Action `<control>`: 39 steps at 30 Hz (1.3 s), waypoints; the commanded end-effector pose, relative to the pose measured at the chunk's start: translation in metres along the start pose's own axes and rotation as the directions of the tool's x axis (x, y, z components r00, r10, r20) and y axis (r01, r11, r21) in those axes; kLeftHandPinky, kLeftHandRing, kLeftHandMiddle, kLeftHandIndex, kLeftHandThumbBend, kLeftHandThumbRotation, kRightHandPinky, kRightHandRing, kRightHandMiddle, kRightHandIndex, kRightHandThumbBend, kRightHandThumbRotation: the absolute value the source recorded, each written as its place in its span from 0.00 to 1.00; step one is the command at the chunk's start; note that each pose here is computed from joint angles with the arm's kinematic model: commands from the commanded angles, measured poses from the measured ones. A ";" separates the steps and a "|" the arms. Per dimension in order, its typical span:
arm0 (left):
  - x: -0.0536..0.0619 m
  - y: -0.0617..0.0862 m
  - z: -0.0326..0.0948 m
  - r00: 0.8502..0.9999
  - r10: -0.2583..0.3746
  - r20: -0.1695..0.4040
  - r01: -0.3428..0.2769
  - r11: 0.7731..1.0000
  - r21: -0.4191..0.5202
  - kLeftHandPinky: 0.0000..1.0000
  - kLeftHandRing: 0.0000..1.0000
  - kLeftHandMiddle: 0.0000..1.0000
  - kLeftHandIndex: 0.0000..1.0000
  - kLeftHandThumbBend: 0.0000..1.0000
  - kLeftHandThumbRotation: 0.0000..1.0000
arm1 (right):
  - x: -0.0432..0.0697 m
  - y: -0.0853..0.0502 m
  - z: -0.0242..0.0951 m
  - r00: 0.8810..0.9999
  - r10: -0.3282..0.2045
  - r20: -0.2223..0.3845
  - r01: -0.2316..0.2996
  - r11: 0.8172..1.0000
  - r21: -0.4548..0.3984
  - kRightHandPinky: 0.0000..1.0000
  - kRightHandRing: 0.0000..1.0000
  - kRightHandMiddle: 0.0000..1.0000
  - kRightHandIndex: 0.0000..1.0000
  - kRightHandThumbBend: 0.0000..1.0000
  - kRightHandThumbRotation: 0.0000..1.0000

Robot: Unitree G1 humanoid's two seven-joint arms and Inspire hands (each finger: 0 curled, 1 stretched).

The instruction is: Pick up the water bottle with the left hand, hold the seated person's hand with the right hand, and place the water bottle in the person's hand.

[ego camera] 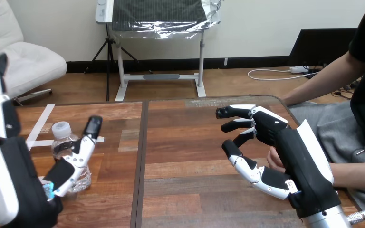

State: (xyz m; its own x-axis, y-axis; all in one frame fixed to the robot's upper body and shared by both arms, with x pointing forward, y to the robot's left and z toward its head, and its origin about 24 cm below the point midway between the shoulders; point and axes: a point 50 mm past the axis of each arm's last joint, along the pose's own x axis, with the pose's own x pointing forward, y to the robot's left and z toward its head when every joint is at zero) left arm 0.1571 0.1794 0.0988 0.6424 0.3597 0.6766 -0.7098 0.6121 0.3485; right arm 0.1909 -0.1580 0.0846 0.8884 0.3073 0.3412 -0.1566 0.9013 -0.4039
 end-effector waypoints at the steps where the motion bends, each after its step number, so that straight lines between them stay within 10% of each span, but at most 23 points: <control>1: 0.006 -0.011 -0.008 0.999 -0.030 -0.026 0.030 1.000 -0.005 1.00 0.99 0.96 0.94 0.76 0.36 | 0.011 -0.004 0.008 0.998 -0.024 0.061 0.023 1.000 0.006 0.51 0.67 0.75 0.70 0.33 0.00; 7: 0.007 -0.031 -0.034 0.975 -0.165 -0.150 0.169 0.986 0.012 0.93 0.95 0.95 0.94 0.80 0.40 | 0.011 -0.004 0.007 0.998 -0.019 0.060 0.019 1.000 0.000 0.50 0.67 0.75 0.69 0.34 0.00; 20: 0.012 -0.051 -0.049 0.921 -0.274 -0.278 0.269 0.961 -0.060 0.87 0.93 0.95 0.96 0.87 0.44 | 0.012 -0.006 0.007 0.998 -0.015 0.062 0.015 1.000 -0.001 0.51 0.67 0.74 0.69 0.35 0.00; 39: 0.014 -0.069 -0.059 0.879 -0.311 -0.362 0.309 0.949 -0.065 0.85 0.93 0.96 0.99 0.94 0.53 | 0.013 -0.007 0.007 0.998 -0.005 0.066 0.005 1.000 -0.008 0.51 0.68 0.74 0.69 0.36 0.00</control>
State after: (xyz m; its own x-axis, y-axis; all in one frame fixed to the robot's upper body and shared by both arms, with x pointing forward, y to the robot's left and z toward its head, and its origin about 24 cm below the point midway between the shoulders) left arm 0.2145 0.1890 0.0334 0.8956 0.3953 0.2042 -0.4412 0.7297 0.5223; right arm 0.1911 -0.1580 0.0846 0.8860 0.3212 0.3343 -0.1698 0.8958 -0.4108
